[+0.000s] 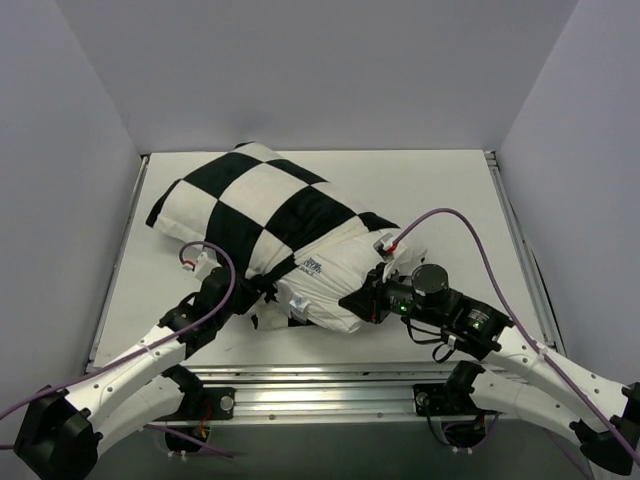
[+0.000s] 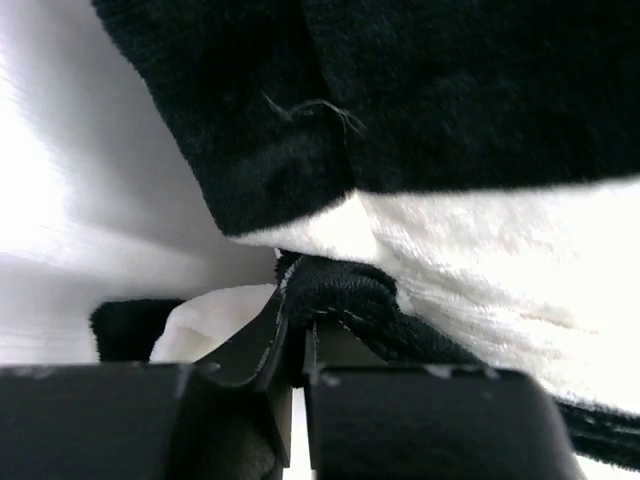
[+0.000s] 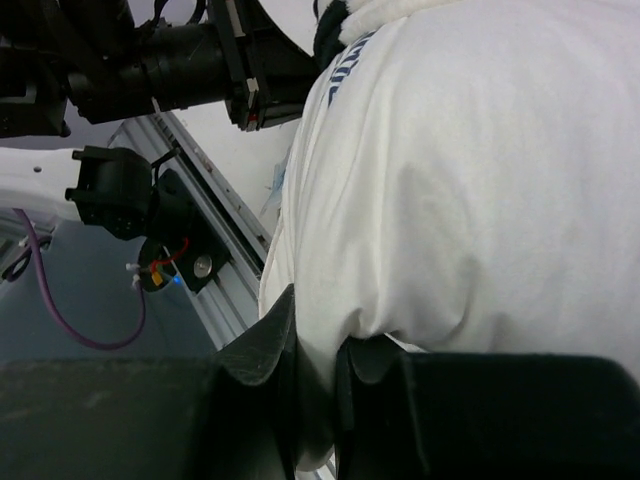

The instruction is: Remove the pillowcase from the pillow

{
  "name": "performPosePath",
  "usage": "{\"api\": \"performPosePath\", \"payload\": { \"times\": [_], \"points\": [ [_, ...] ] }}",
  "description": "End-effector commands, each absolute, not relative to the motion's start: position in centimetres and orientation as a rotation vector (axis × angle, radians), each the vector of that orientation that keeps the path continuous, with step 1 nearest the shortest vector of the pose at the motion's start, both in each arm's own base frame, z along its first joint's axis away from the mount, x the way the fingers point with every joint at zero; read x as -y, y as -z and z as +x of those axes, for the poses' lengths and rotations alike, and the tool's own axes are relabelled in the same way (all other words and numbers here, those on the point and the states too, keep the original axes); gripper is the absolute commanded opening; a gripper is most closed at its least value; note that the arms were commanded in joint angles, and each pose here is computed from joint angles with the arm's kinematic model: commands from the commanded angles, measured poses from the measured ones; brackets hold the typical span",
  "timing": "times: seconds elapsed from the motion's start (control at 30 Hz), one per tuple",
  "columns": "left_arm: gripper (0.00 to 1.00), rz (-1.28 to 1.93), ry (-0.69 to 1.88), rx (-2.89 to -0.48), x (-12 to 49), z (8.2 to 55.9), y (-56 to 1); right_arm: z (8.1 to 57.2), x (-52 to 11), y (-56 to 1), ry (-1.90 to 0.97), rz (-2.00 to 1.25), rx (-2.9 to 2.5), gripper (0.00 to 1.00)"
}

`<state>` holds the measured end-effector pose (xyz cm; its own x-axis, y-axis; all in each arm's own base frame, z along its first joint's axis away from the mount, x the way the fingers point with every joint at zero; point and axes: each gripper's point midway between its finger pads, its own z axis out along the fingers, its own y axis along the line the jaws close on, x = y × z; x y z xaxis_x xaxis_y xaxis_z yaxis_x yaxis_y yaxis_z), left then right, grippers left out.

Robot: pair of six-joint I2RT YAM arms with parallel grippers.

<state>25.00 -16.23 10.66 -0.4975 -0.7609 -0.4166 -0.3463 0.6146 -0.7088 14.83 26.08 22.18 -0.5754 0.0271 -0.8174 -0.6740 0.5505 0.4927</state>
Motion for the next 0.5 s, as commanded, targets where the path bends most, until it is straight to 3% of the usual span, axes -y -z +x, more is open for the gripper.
{"api": "performPosePath", "payload": {
  "times": [0.0, 0.07, 0.1, 0.2, 0.23, 0.33, 0.47],
  "points": [
    [0.10, -0.933, 0.348, -1.969, 9.3, 26.3, -9.9, 12.9, -28.2, -29.9, -1.268, -0.683, -1.698, 0.00],
    [0.15, -0.870, 0.372, -1.980, 9.7, 26.2, -11.5, 12.6, -29.4, -28.3, -1.301, -0.749, -1.744, 0.13],
    [0.20, -0.845, 0.382, -1.988, 9.9, 26.1, -11.9, 11.9, -30.1, -27.3, -1.331, -0.828, -1.759, 0.30],
    [0.35, -0.762, 0.426, -2.015, 10.7, 25.7, -13.2, 12.3, -30.4, -26.4, -1.303, -0.858, -1.800, 0.59],
    [0.49, -0.744, 0.419, -2.039, 10.6, 25.2, -13.1, 12.6, -30.2, -26.2, -1.271, -0.858, -1.814, 0.63],
    [0.75, -0.683, 0.453, -2.063, 10.9, 24.4, -14.3, 14.1, -29.5, -28.1, -1.170, -0.824, -1.791, 0.74],
    [0.89, -0.623, 0.444, -2.087, 10.9, 23.8, -15.5, 18.6, -26.7, -29.1, -0.912, -0.650, -1.858, 0.81]
  ]
}}
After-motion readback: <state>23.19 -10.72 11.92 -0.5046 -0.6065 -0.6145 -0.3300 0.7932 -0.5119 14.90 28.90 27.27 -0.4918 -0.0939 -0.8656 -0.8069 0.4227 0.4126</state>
